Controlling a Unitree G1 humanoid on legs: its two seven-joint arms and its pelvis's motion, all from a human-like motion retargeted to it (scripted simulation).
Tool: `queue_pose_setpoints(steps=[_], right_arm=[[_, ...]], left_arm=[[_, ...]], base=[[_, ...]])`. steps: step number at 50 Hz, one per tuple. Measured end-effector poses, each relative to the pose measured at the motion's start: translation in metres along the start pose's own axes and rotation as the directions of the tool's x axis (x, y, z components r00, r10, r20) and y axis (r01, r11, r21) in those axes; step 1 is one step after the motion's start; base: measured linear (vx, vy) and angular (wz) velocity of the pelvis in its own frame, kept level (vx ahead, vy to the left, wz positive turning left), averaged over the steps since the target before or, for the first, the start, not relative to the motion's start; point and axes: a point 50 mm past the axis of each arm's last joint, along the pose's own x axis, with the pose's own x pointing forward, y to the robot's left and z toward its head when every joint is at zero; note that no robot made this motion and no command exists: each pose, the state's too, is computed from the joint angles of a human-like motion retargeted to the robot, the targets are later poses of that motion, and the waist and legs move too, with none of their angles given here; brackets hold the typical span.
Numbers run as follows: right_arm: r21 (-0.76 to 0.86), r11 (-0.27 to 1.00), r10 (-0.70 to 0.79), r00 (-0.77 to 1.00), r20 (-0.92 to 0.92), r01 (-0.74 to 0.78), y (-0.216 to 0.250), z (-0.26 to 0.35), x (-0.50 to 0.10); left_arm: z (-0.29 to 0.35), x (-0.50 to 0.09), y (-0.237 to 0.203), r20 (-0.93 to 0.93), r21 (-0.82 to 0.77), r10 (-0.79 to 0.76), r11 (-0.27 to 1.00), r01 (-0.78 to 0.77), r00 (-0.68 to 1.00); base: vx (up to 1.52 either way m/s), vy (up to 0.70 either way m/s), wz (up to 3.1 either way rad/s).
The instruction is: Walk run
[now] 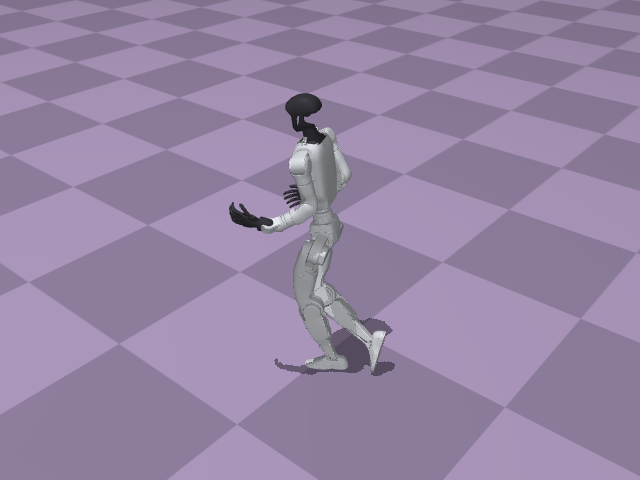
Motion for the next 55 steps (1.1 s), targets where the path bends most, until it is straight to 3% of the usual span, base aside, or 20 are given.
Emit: queue_pose_setpoints(steps=[3,7,10,15,18,20,23,25,29,32,38,41,45,50,55], right_arm=[[0.11,0.993,-0.034,0.992,-0.122,0.047,-0.015,-0.024,-0.038],[0.011,0.998,-0.057,0.985,-0.161,0.06,-0.037,-0.026,-0.058],[-0.086,0.996,-0.02,0.986,-0.168,0.005,-0.04,-0.023,-0.056],[-0.094,0.995,0.03,0.997,-0.066,-0.036,-0.027,-0.005,-0.029],[-0.055,0.996,0.065,0.998,-0.023,-0.067,-0.005,-0.001,-0.017],[0.03,0.999,0.033,0.998,0.05,-0.034,0.003,0.012,0.013],[0.114,0.974,0.171,0.968,0.186,-0.194,0.033,0.043,0.047],[0.102,0.96,0.221,0.929,0.297,-0.261,0.042,0.068,0.061],[-0.036,0.936,0.325,0.822,0.467,-0.35,0.045,0.115,0.074],[-0.173,0.909,0.413,0.761,0.501,-0.38,0.039,0.137,0.079],[-0.305,0.882,0.465,0.774,0.43,-0.36,0.013,0.135,0.072],[-0.284,0.893,0.433,0.837,0.334,-0.349,0.004,0.104,0.065],[-0.188,0.92,0.377,0.909,0.18,-0.344,0.005,0.054,0.039],[-0.138,0.96,0.249,0.968,0.017,-0.244,-0.023,0.017,-0.005],[-0.172,0.957,0.225,0.972,-0.061,-0.232,-0.033,0.005,-0.023]], left_arm=[[0.017,0.05,-0.041,0.212,-0.167,-0.109,0.975,0.146,0.971],[0.052,0.076,-0.054,0.354,-0.158,-0.233,0.94,0.304,0.906],[0.068,0.075,-0.04,0.318,-0.037,-0.327,0.934,0.356,0.89],[0.063,0.059,-0.024,0.196,0.05,-0.347,0.938,0.344,0.917],[0.033,0.019,-0.005,0.021,0.021,-0.288,0.958,0.287,0.958],[-0.005,-0.015,-0.009,-0.136,-0.092,-0.25,0.967,0.239,0.959],[-0.047,-0.082,-0.011,-0.301,-0.326,-0.03,0.942,-0.073,0.953],[-0.056,-0.127,-0.004,-0.399,-0.393,0.107,0.877,-0.276,0.911],[-0.037,-0.181,0.022,-0.504,-0.231,0.215,0.9,-0.37,0.837],[-0.02,-0.189,0.037,-0.516,-0.095,0.225,0.944,-0.316,0.827],[-0.017,-0.148,0.042,-0.432,-0.048,0.169,0.977,-0.21,0.886],[-0.033,-0.107,0.023,-0.333,-0.143,0.142,0.97,-0.199,0.932],[-0.046,-0.042,-0.028,-0.127,-0.395,0.146,0.9,-0.185,0.981],[-0.031,-0.007,-0.058,-0.043,-0.392,-0.157,0.911,0.128,0.987],[-0.014,0.004,-0.046,-0.127,-0.13,-0.447,0.892,0.432,0.885]], base=[[1.35,-0.2,0.87],[1.26,-0.17,0.74],[1.34,-0.21,0.58],[1.48,-0.32,0.29],[1.76,-0.61,-0.64],[1.47,-0.35,0.47],[1.27,-0.06,-0.33],[1.07,0.09,-0.59],[1.07,0.08,-0.69],[1.21,0.06,0.5],[1.45,-0.37,0.56],[1.27,0.35,1.48],[0.93,0.32,1.55],[0.97,0.11,3.39],[1.03,-0.28,2.28]])
